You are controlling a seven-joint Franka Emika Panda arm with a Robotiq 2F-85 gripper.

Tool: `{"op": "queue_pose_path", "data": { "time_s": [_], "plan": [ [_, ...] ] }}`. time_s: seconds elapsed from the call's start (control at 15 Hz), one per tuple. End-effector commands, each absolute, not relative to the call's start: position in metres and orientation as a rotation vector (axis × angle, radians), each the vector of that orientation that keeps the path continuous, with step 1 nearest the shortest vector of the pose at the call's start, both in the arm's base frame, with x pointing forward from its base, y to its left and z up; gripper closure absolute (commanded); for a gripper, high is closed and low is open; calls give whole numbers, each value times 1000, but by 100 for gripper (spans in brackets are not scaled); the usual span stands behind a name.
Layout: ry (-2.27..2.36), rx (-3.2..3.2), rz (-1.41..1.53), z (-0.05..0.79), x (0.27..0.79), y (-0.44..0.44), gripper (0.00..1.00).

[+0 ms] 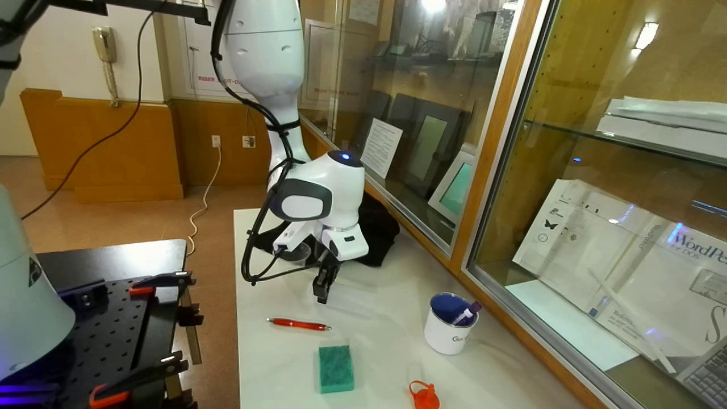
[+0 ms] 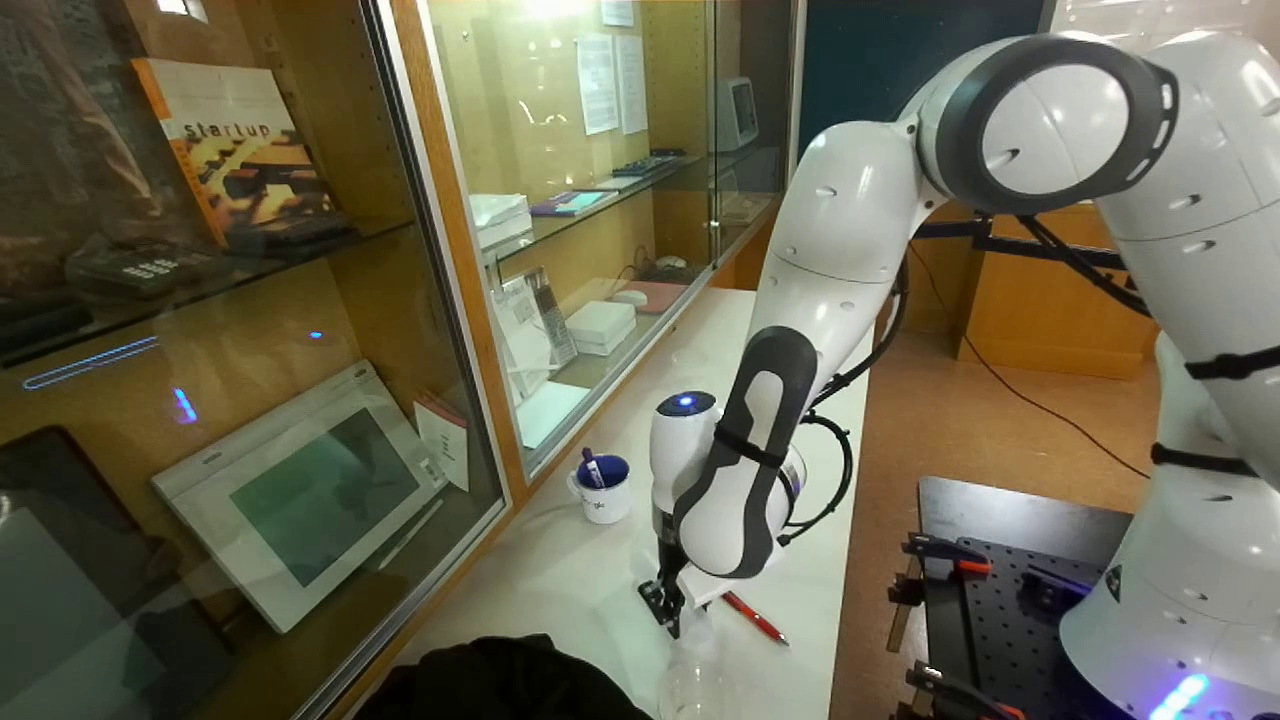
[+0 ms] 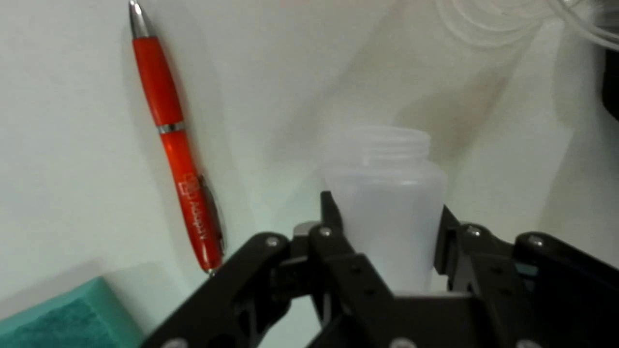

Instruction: Straighten the white bottle

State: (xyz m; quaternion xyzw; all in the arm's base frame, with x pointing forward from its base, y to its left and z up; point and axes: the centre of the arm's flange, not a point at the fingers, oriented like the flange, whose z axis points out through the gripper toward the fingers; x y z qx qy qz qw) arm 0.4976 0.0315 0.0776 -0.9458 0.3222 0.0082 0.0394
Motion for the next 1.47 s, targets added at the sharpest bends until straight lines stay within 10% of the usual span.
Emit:
{"op": "queue_pose_path", "data": {
  "time_s": [0.0,1.27,1.4],
  "plan": [
    [980,-2882,32,97,495,28,86],
    [757,-2122,444,179,505,-50,93],
    [766,-2146,442,176,505,-51,74]
  ]
}}
